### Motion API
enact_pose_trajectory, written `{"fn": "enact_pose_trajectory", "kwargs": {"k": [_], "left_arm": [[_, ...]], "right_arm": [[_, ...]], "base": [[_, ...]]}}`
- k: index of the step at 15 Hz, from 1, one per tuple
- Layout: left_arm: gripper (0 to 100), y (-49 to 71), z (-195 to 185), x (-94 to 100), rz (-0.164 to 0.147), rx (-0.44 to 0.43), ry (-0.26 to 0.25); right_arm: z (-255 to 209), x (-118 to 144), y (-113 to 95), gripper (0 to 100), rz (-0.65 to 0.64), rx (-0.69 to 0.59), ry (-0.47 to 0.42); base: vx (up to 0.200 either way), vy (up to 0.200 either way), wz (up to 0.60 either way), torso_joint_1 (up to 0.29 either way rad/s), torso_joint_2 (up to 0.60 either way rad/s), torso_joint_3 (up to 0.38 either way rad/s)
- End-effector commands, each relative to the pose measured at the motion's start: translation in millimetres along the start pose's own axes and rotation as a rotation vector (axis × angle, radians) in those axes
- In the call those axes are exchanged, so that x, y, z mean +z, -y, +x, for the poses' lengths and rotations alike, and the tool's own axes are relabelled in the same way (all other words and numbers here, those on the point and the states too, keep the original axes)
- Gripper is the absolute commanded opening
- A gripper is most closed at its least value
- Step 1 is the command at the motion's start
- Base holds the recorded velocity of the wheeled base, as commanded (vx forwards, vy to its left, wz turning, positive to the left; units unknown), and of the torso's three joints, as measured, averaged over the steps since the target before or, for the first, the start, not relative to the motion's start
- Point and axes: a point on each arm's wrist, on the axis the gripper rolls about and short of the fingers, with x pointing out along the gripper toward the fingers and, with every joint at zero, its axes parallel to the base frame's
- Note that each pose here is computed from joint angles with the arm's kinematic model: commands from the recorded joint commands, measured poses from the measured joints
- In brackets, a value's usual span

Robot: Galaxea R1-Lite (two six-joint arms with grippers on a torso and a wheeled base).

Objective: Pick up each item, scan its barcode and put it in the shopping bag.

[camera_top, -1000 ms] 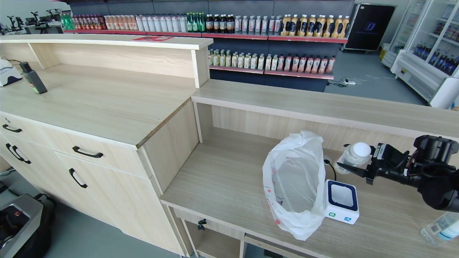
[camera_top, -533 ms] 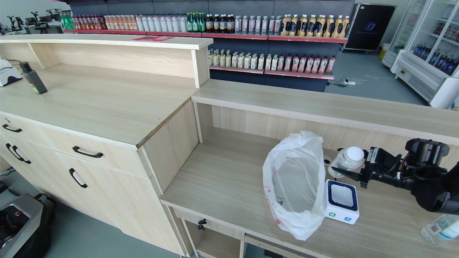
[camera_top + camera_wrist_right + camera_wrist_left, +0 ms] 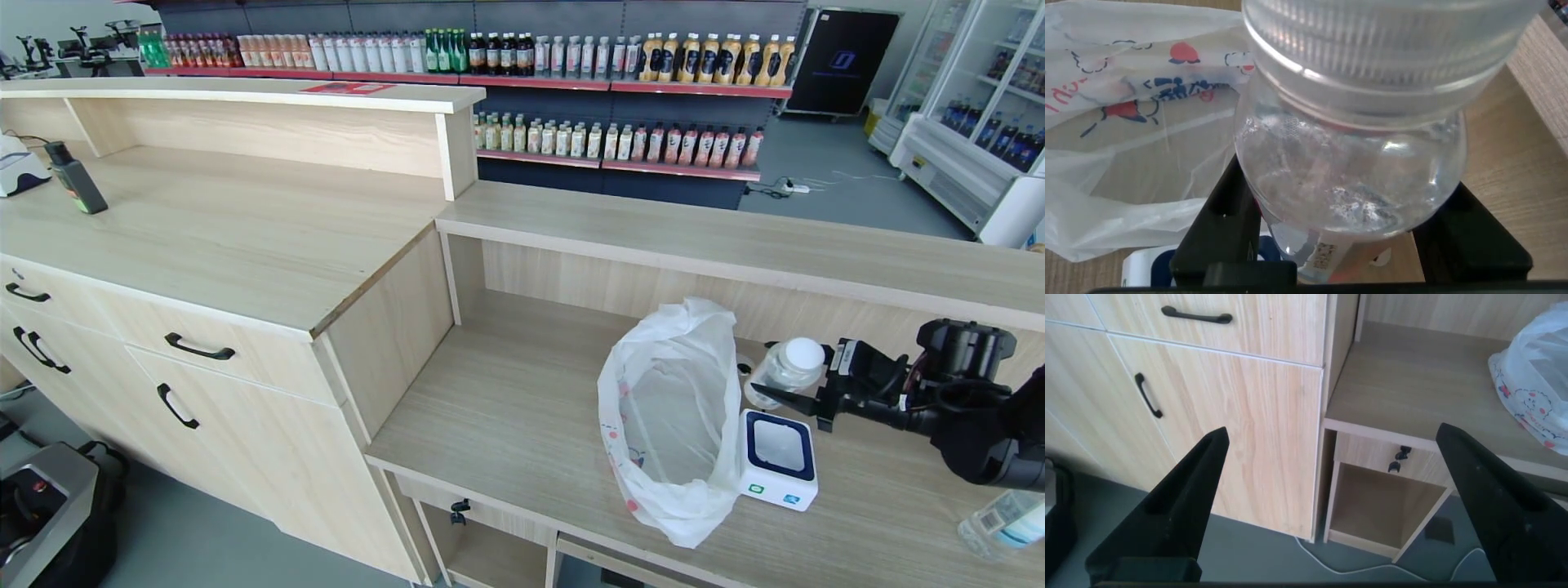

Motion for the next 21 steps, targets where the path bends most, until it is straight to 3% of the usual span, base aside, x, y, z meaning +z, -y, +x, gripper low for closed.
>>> {"fn": "enact_pose_trajectory", "kwargs": {"k": [1, 10, 13, 16, 21], "left_arm": [[100, 0.0, 0.1, 0.0, 0.000, 0.000, -0.001], [100, 0.0, 0.1, 0.0, 0.000, 0.000, -0.001], [100, 0.0, 0.1, 0.0, 0.000, 0.000, -0.001], [100, 0.0, 0.1, 0.0, 0.000, 0.000, -0.001], [100, 0.0, 0.1, 0.0, 0.000, 0.000, -0.001]], "right_arm": [[0.6, -1.1, -0.3, 0, 0.002, 0.001, 0.000], [-0.2, 0.4, 1.8, 0, -0.003, -0.004, 0.000], [-19.2, 42.9, 26.2, 0, 0.024, -0.040, -0.005], [-87.1, 91.4, 39.8, 0, 0.114, -0.135, -0.105], [-163.0, 97.9, 23.5, 0, 0.289, -0.303, -0.280]], "base": [[0.000, 0.000, 0.00, 0.000, 0.00, 0.000], [0.000, 0.000, 0.00, 0.000, 0.00, 0.000], [0.000, 0.000, 0.00, 0.000, 0.00, 0.000], [0.000, 0.000, 0.00, 0.000, 0.00, 0.000], [0.000, 0.000, 0.00, 0.000, 0.00, 0.000]]}}
